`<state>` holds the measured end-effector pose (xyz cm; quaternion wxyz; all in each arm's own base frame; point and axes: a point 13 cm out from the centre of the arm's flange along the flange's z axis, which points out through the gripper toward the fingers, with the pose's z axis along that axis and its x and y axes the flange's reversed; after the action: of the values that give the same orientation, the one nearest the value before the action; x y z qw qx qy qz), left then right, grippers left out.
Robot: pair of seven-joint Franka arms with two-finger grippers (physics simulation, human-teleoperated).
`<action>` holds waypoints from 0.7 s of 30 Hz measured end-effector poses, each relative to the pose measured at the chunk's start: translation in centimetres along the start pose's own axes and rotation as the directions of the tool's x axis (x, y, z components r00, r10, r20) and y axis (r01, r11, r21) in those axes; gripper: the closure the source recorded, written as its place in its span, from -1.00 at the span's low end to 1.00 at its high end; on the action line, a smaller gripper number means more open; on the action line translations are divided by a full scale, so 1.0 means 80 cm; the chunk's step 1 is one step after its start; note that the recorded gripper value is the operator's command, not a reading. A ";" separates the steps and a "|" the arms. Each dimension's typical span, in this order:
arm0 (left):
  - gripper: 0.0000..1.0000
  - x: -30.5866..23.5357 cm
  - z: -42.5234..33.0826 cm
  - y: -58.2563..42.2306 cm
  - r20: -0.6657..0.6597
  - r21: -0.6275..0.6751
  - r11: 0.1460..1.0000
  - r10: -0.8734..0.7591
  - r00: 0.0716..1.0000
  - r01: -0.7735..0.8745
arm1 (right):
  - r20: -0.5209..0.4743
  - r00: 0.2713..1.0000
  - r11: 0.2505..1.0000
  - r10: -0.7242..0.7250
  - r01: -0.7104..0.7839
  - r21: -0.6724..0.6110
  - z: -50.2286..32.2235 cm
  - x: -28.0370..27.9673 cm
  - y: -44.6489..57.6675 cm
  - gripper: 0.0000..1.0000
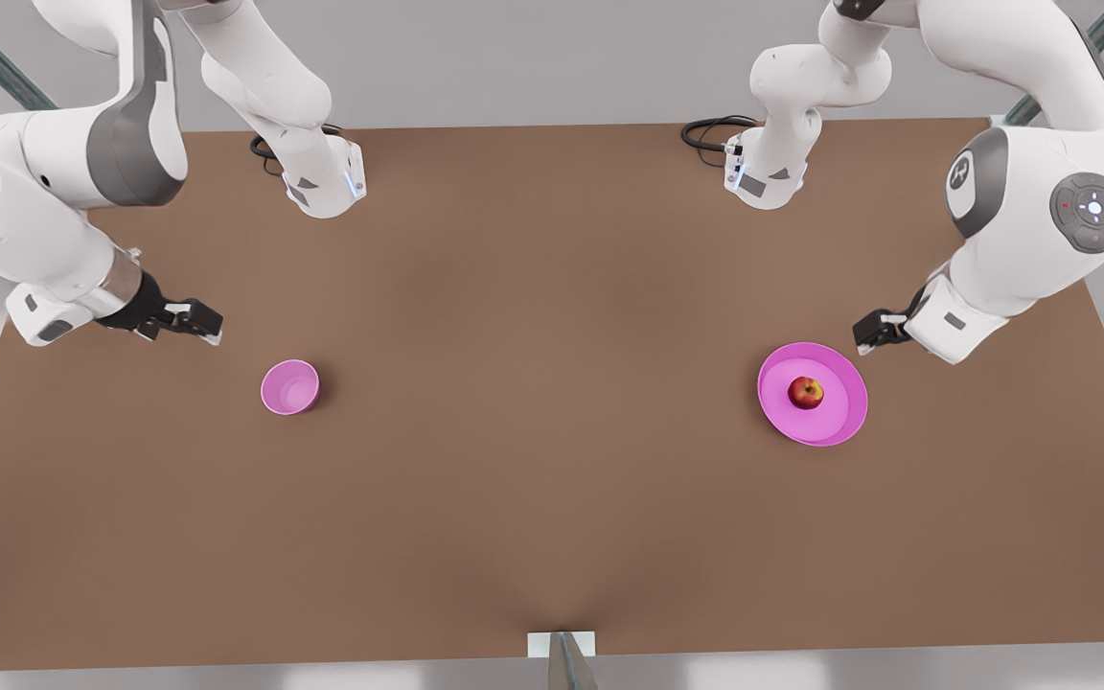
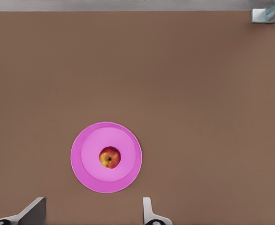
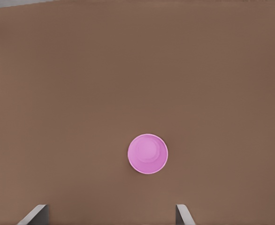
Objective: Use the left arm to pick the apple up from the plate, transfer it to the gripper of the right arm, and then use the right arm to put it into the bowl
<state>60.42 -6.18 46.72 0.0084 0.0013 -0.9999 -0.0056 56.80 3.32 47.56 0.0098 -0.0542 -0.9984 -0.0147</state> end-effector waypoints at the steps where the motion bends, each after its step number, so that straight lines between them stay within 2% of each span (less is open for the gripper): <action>1: -1.00 -0.002 0.003 -0.001 0.000 0.001 1.000 0.000 1.000 0.000 | 0.002 1.000 1.000 -0.001 0.001 0.000 0.000 0.000 0.003 -1.00; 3: -1.00 0.013 0.041 -0.002 -0.048 -0.005 1.000 0.002 0.999 -0.002 | 0.005 1.000 1.000 -0.001 0.001 -0.001 0.000 0.000 0.007 -1.00; 7: -1.00 0.075 0.183 -0.001 -0.159 -0.020 1.000 0.003 0.987 -0.006 | 0.009 1.000 1.000 0.010 -0.010 -0.001 -0.001 -0.001 0.007 -1.00; 12: -1.00 0.091 0.333 0.025 -0.151 -0.007 0.999 -0.041 0.988 0.040 | 0.001 1.000 1.000 -0.010 0.010 -0.016 -0.010 -0.007 0.007 -1.00; 21: -1.00 0.048 0.385 0.030 -0.010 0.020 0.998 -0.058 0.998 0.058 | -0.056 0.986 0.988 -0.154 0.153 -0.016 -0.004 0.021 0.062 -1.00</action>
<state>56.06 -3.47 16.02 0.0127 0.0304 -0.9994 0.0043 55.63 8.43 48.06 0.0368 0.0233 -0.9988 -0.0229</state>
